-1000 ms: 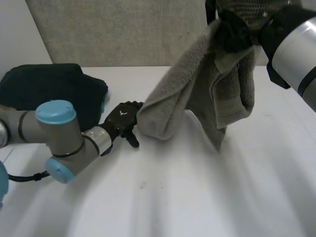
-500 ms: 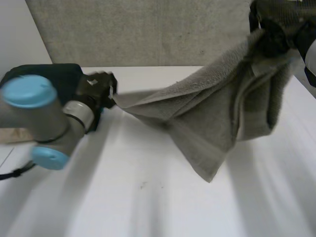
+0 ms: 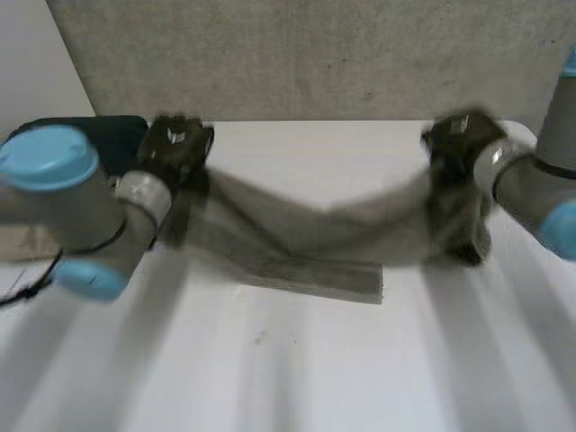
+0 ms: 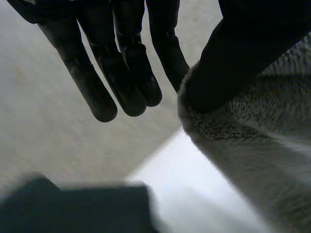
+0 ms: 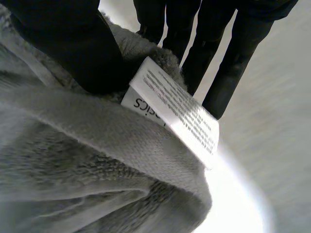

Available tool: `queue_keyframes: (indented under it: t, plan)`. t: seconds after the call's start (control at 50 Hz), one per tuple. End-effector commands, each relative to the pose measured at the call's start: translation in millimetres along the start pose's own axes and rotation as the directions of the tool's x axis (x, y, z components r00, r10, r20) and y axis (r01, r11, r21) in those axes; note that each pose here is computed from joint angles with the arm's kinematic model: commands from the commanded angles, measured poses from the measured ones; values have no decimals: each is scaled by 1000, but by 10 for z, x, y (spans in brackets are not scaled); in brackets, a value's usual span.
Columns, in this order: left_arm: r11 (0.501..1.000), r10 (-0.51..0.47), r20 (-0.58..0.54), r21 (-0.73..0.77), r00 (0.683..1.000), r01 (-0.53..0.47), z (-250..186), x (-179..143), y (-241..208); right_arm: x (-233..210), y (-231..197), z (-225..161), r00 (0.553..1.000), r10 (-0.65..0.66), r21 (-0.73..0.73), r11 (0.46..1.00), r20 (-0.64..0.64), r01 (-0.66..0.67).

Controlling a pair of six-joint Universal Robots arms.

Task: Fold the laundry.

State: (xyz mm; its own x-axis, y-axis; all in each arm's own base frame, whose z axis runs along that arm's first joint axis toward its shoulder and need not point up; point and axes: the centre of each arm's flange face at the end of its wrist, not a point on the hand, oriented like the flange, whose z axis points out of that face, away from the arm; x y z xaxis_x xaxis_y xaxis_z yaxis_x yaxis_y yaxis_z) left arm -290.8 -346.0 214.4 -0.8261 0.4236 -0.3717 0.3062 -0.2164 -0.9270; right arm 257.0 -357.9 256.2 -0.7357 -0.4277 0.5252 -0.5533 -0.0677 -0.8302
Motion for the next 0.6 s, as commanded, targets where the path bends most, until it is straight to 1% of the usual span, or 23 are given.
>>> queue_keyframes:
  t: [0.02,0.04,0.08,0.1,0.12,0.18,0.2,0.24,0.26,0.32,0.34,0.36,0.4,0.42,0.44,0.48,0.5,0.56,0.6]
  plan:
    - [892,3,227,439,974,-105,521,-430,-1187,686,-856,255,888,179,587,801,-423,118]
    - [877,-9,238,468,971,-106,517,-453,-1258,708,-905,235,882,188,607,784,-433,131]
    - [854,-32,249,510,968,-104,476,-491,-1392,709,-954,206,885,194,623,772,-423,129]
    - [835,-50,251,542,967,-98,395,-511,-1529,673,-946,200,899,179,615,779,-399,118]
    - [839,-56,236,537,970,-83,303,-479,-1560,618,-905,198,921,150,591,800,-358,99]
    - [865,-47,212,498,976,-66,155,-413,-1468,521,-782,194,956,110,526,849,-273,52]
    - [884,-41,196,464,980,-56,68,-360,-1366,479,-698,180,970,99,473,881,-221,18]
    - [904,-36,180,425,983,-45,3,-306,-1242,453,-593,174,980,96,417,909,-175,-14]
    - [925,-31,165,378,986,-34,-56,-248,-1097,439,-458,181,986,95,351,936,-139,-40]
    - [952,-21,129,305,991,-19,-137,-117,-853,425,-257,181,991,100,250,965,-93,-74]
    - [968,-18,110,250,994,-10,-191,-49,-683,390,-95,195,992,110,173,980,-57,-99]
    - [975,-17,97,223,995,-5,-228,-7,-602,362,-2,201,992,117,127,986,-35,-112]
    - [985,-14,75,174,997,1,-296,67,-459,308,134,198,991,131,55,990,1,-130]
    - [991,-11,49,132,999,4,-364,156,-343,231,279,181,989,145,-32,989,43,-143]
    - [993,-11,37,114,999,7,-394,197,-293,195,360,170,986,155,-80,986,64,-149]
    - [998,-10,4,58,1000,10,-453,311,-128,112,520,148,980,168,-174,974,109,-148]
    - [1000,-12,-22,21,1000,13,-494,400,-19,44,647,130,974,176,-244,960,141,-138]
    - [1000,-15,-59,-25,998,14,-550,523,92,-76,840,121,968,163,-335,938,191,-92]
    - [999,-17,-86,-52,996,13,-598,601,128,-108,887,130,966,161,-345,935,202,-83]
